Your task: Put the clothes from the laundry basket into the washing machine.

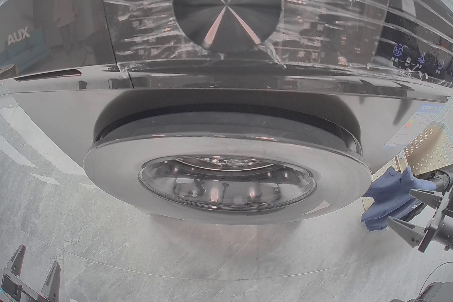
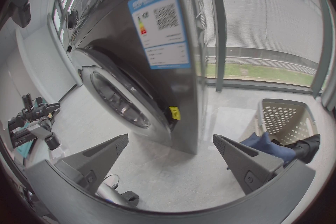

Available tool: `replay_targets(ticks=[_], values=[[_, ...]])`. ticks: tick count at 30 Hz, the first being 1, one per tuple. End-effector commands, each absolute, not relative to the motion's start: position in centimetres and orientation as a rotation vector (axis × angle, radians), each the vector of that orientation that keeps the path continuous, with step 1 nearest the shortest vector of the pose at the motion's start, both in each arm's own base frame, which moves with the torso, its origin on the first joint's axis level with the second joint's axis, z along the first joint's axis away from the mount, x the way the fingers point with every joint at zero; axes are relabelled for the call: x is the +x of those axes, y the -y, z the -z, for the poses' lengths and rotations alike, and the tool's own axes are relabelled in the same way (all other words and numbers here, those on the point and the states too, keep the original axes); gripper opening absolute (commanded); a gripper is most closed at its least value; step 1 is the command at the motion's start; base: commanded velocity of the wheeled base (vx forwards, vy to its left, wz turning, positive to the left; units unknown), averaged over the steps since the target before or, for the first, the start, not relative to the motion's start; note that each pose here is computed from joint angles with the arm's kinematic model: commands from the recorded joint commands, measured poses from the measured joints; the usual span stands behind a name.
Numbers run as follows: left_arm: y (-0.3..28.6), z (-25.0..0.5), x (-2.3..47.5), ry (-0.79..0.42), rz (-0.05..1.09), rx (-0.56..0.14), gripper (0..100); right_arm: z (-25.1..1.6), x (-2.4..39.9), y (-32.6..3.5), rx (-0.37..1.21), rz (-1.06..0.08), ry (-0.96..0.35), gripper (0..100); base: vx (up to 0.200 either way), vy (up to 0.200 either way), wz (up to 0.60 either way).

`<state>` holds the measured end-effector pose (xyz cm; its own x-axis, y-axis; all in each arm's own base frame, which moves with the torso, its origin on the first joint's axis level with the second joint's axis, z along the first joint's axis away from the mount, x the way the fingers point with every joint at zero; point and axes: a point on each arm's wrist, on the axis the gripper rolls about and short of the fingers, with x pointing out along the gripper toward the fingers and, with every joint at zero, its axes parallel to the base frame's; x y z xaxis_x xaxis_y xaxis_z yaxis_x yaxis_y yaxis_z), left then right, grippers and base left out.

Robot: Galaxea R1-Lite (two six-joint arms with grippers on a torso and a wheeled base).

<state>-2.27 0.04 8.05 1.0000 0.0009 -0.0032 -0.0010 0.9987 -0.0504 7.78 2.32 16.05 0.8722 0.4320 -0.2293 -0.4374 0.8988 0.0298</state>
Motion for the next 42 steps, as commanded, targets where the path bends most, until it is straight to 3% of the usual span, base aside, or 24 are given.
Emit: replay_targets(ticks=[1,15,26,34,42], values=[[0.0,-7.6,-2.3,-0.005,0.0,-0.051,100,-15.9,10.8,-4.3,-0.031,-0.556,-0.352,100,0.0,0.0,0.0],[0.0,-7.6,-2.3,-0.005,0.001,-0.051,100,-16.3,14.9,-7.2,-0.024,-0.609,-0.355,100,0.0,0.0,0.0],[0.0,-7.6,-2.3,-0.005,0.0,-0.051,100,-15.9,14.6,-9.5,-0.011,-0.69,-0.365,100,0.0,0.0,0.0],[0.0,-7.6,-2.3,-0.005,0.001,-0.051,100,-14.8,12.3,-8.0,-0.014,-0.689,-0.371,100,0.0,0.0,0.0],[0.0,-7.6,-2.3,-0.005,0.001,-0.051,100,-15.6,14.2,-8.7,-0.013,-0.633,-0.359,100,-0.1,0.0,0.0]])
